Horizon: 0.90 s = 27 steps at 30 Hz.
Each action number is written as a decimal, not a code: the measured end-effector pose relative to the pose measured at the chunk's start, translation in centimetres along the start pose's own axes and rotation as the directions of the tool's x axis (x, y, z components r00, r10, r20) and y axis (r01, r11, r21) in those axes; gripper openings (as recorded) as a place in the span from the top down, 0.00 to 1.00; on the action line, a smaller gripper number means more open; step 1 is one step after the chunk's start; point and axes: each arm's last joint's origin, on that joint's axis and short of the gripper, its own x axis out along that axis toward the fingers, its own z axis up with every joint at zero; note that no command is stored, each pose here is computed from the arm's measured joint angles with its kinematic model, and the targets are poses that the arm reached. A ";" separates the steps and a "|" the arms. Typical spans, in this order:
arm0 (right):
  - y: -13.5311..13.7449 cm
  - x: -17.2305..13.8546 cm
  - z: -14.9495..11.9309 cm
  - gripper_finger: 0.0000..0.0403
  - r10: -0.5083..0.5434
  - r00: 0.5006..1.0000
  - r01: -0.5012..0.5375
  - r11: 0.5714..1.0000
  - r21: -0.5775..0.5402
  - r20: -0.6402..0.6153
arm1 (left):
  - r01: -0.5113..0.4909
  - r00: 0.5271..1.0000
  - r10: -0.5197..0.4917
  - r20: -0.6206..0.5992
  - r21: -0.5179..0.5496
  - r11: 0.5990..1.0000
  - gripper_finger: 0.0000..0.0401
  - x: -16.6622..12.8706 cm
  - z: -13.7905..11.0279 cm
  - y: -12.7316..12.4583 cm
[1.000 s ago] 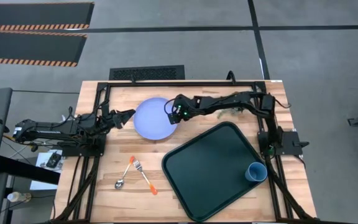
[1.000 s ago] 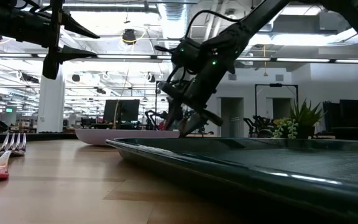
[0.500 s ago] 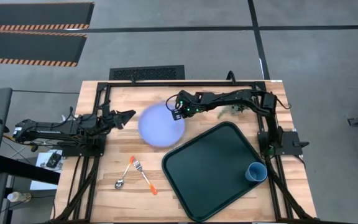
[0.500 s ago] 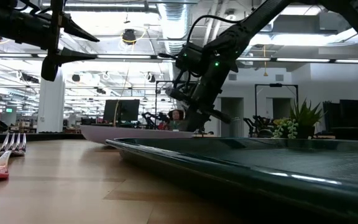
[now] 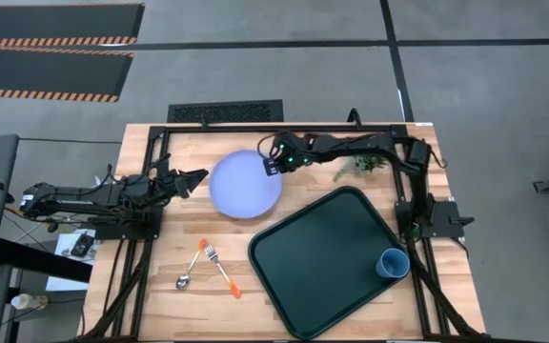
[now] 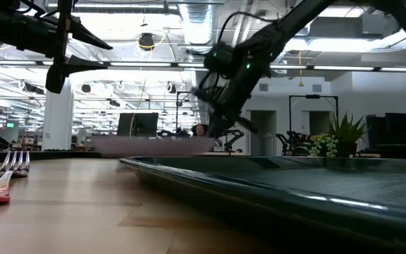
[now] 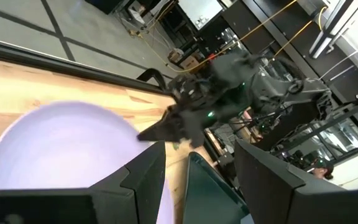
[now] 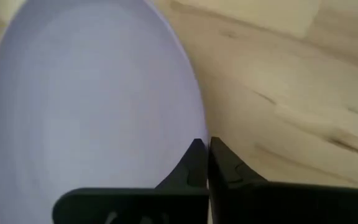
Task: Pick and place plate/cup/fork/spoon on tray
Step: Put the purple plate under the blue cup on the green serving tray
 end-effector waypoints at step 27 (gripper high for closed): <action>-7.9 -17.1 -12.3 1.00 -0.131 0.961 0.111 0.989 -0.094 -0.244 | -0.024 0.999 0.024 0.031 0.000 1.000 0.56 0.0 0.1 0.1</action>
